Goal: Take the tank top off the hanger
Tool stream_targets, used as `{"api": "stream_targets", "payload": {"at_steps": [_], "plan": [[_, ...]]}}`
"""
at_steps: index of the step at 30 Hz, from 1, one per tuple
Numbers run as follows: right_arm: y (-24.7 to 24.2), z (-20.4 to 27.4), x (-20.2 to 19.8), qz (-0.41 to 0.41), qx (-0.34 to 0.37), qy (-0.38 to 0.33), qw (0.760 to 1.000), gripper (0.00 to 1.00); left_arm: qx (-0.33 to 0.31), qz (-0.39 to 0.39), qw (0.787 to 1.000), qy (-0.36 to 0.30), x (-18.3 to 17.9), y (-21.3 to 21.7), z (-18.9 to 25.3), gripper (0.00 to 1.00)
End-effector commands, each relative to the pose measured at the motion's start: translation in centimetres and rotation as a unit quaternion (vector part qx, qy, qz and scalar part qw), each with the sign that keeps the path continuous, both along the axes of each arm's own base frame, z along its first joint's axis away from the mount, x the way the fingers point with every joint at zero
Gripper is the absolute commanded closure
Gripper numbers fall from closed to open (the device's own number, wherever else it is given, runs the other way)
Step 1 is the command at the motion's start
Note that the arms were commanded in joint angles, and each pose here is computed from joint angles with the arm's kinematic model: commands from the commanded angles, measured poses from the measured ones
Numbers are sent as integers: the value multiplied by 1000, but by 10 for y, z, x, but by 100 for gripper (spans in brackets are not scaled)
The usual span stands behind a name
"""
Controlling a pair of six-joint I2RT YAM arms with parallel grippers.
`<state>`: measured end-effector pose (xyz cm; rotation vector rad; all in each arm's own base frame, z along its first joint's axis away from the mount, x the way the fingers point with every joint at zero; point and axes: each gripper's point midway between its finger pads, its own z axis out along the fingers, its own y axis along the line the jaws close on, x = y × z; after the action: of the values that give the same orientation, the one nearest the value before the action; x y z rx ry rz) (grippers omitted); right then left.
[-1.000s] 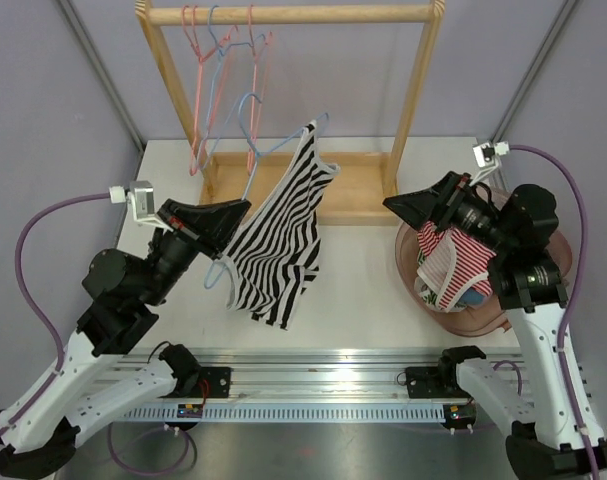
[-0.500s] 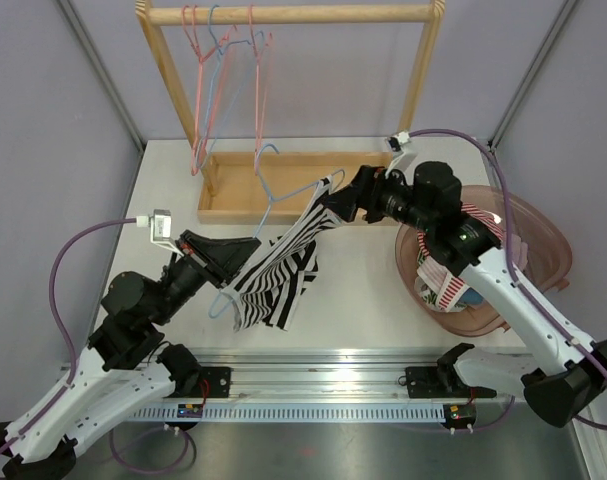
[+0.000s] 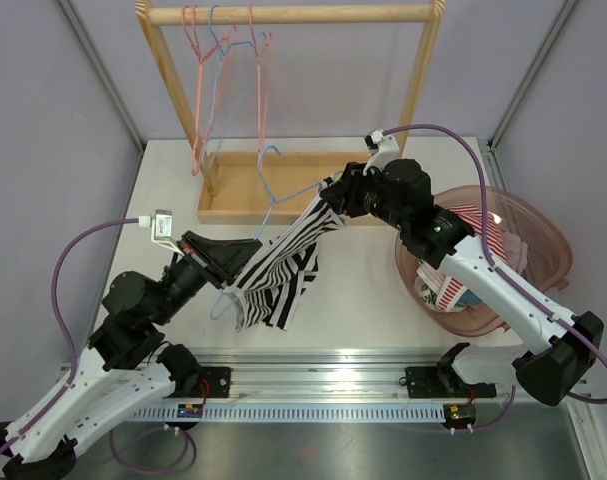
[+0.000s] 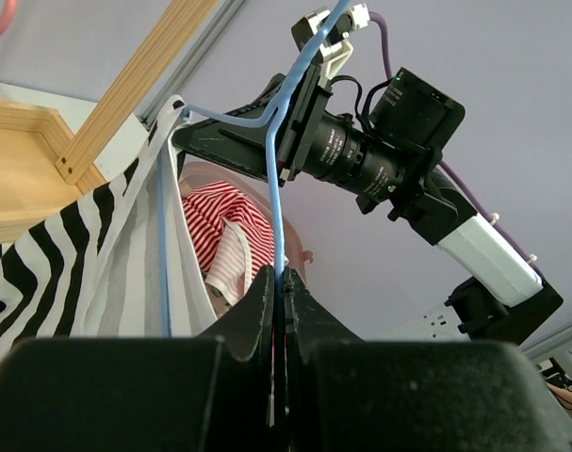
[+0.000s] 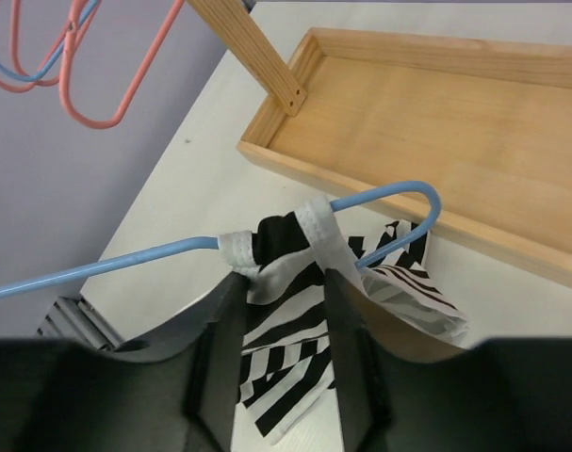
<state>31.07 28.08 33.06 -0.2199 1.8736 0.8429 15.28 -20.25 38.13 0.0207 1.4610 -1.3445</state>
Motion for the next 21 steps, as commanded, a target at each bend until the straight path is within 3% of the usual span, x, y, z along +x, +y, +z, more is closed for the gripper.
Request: {"api": "stream_targets", "payload": {"at_steps": [1,3,8,16,21], "plan": [[-6,30,17,-41,8,-56,998,59,-19,-19,999,-17,-9,0,15,100],[-6,27,20,-43,3,-55,998,65,-15,-19,1000,-16,-9,0,13,100],[-7,22,26,-52,-9,-58,997,100,-13,-20,1000,-18,-10,0,14,100],[-44,29,51,-152,-79,-80,982,100,26,-24,999,-11,-13,1,6,100],[-54,1,76,-190,-128,-34,973,100,20,-29,999,-15,-18,2,9,100]]}}
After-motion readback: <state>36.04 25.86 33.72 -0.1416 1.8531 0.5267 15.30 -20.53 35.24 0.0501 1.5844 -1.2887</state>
